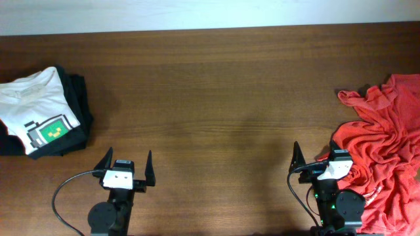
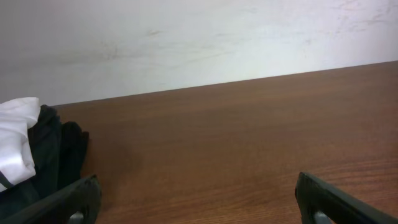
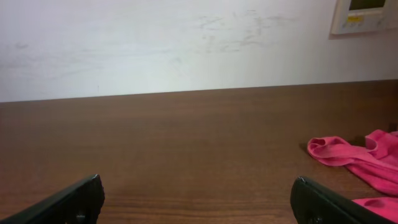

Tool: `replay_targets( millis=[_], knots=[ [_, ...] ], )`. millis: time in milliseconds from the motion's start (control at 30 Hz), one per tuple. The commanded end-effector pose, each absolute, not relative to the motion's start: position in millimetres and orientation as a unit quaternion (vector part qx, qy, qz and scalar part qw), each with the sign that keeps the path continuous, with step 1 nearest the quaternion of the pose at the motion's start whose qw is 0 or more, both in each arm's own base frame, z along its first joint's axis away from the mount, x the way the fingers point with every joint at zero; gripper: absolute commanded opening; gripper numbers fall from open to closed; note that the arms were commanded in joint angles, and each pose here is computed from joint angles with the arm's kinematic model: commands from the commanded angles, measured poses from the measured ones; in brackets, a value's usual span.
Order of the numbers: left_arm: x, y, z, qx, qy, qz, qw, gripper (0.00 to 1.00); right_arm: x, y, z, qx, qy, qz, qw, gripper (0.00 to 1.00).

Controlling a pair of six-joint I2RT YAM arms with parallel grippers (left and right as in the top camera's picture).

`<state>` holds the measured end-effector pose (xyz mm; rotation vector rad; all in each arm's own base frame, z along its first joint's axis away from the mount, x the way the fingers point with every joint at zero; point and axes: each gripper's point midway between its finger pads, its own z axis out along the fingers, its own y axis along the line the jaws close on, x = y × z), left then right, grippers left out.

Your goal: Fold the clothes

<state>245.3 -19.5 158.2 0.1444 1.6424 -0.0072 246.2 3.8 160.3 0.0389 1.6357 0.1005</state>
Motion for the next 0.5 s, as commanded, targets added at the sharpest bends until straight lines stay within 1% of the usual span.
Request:
replay_targets(
  millis=[0, 100, 233, 400, 433, 467],
  knots=[
    [245.0, -19.1, 159.1, 0.049, 0.731, -0.015, 0.681, 0.99, 246.2, 5.8, 159.7, 0.025, 0.729, 0.058, 0.682, 0.99],
    [243.8, -19.3, 174.1, 0.027, 0.727, -0.037, 0.686, 0.99, 242.7, 4.8, 159.5, 0.029, 0.747, 0.056, 0.662, 0.99],
    [240.1, -22.0, 198.7, 0.032, 0.754, -0.043, 0.654, 0.99, 239.8, -0.2, 181.3, 0.043, 0.777, 0.044, 0.627, 0.99],
    [245.1, -22.4, 216.9, 0.032, 0.802, -0.042, 0.594, 0.99, 240.8, -0.4, 197.2, 0.051, 0.851, 0.042, 0.521, 0.99],
    [247.3, -22.5, 220.7, 0.032, 0.813, -0.042, 0.580, 0.99, 241.0, -0.6, 196.2, 0.055, 0.876, 0.041, 0.477, 0.99],
    [249.0, -22.6, 222.7, 0.031, 0.820, -0.042, 0.570, 0.99, 241.3, -0.7, 194.7, 0.056, 0.889, 0.040, 0.453, 0.99]
  ],
)
